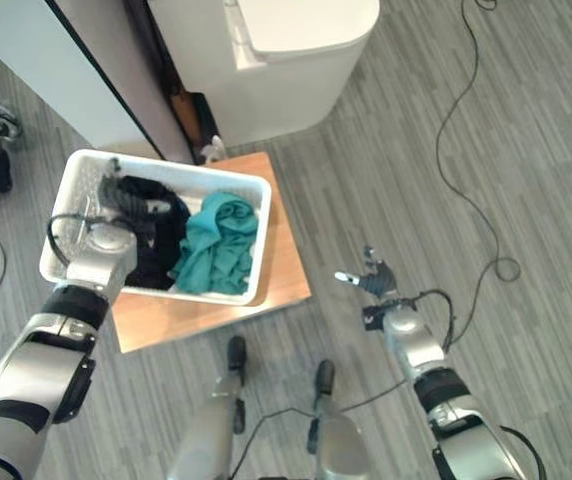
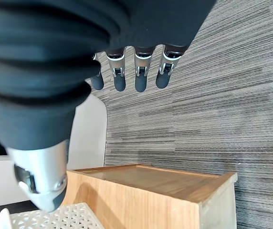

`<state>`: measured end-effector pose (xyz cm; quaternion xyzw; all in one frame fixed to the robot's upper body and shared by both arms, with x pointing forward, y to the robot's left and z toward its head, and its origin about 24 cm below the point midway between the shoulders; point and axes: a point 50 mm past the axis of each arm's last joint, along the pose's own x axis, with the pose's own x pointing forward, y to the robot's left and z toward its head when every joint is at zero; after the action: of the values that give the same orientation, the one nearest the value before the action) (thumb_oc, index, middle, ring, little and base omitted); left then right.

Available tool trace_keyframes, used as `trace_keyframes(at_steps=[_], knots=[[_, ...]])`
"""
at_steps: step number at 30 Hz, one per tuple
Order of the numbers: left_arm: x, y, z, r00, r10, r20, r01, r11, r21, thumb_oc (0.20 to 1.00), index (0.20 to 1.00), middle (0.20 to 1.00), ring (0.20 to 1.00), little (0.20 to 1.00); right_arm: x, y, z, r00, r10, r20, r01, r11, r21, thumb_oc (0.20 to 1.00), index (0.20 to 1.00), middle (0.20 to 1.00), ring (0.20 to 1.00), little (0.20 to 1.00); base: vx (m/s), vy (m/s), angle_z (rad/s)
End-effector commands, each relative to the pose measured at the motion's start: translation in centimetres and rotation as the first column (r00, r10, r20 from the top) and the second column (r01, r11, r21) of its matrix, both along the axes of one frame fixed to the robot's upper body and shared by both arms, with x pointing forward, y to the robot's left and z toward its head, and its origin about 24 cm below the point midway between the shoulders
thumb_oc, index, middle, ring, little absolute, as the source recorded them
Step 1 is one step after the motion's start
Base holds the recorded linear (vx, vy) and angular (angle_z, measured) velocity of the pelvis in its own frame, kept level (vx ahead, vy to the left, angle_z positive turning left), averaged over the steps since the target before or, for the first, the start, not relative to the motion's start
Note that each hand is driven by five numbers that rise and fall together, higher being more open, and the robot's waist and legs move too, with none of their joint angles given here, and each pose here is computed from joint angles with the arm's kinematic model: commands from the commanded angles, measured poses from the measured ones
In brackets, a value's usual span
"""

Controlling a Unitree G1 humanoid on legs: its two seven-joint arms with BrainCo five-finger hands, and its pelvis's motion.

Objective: Grab the laundry basket,head to the washer,open it,put in the laundry and shut it.

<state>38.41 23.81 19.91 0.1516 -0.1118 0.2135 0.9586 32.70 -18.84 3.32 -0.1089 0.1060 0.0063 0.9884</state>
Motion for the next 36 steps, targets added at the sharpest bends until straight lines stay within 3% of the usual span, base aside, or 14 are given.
trace_keyframes(at_steps=[1,5,9,15,19,21,22,36], knots=[[-0.5,2.1,2.5,0.982,0.135,0.133,-0.142,0.989,0.042,1.000,1.000,1.000,1.000,1.000,-0.6,-1.0,0.7,0.997,-0.019,0.074,0.019,1.000,0.010,1.000,1.000,1.000,1.000,1.000,0.00,0.000,0.00],[-1.4,5.0,3.4,0.952,0.268,0.145,-0.286,0.952,0.113,1.000,1.000,1.000,1.000,1.000,-0.9,-0.7,0.6,0.997,0.003,0.080,-0.005,1.000,0.015,1.000,1.000,1.000,1.000,1.000,0.00,0.000,0.00],[-1.8,6.5,3.5,0.939,0.321,0.124,-0.338,0.930,0.144,1.000,1.000,1.000,1.000,1.000,-0.8,-0.4,0.8,0.996,0.012,0.091,-0.014,1.000,0.023,1.000,1.000,1.000,1.000,1.000,0.00,-0.002,-0.02],[-1.4,9.5,1.3,0.923,0.380,-0.058,-0.378,0.925,0.045,1.000,1.000,1.000,1.000,1.000,-0.5,0.2,1.6,0.992,0.049,0.118,-0.053,0.998,0.034,1.000,1.000,1.000,1.000,1.000,-0.01,0.001,-0.03],[-0.7,9.5,1.3,0.925,0.360,-0.123,-0.364,0.932,-0.004,1.000,1.000,1.000,1.000,1.000,-0.2,0.2,1.9,0.991,0.051,0.121,-0.056,0.998,0.033,1.000,1.000,1.000,1.000,1.000,0.00,0.000,0.00],[-0.7,9.9,1.8,0.913,0.386,-0.134,-0.385,0.922,0.036,1.000,1.000,1.000,1.000,1.000,-0.1,0.3,1.9,0.991,0.058,0.122,-0.063,0.997,0.038,1.000,1.000,1.000,1.000,1.000,0.00,0.000,0.00],[-1.0,10.7,2.7,0.884,0.446,-0.142,-0.429,0.893,0.134,1.000,1.000,1.000,1.000,1.000,-0.1,0.7,2.2,0.987,0.085,0.139,-0.093,0.994,0.054,1.000,1.000,1.000,1.000,1.000,0.00,0.000,0.00],[-2.3,13.1,4.7,0.842,0.525,-0.125,-0.506,0.848,0.155,1.000,1.000,1.000,1.000,1.000,-0.5,1.2,2.3,0.980,0.124,0.158,-0.138,0.987,0.085,1.000,1.000,1.000,1.000,1.000,0.00,0.000,0.00]])
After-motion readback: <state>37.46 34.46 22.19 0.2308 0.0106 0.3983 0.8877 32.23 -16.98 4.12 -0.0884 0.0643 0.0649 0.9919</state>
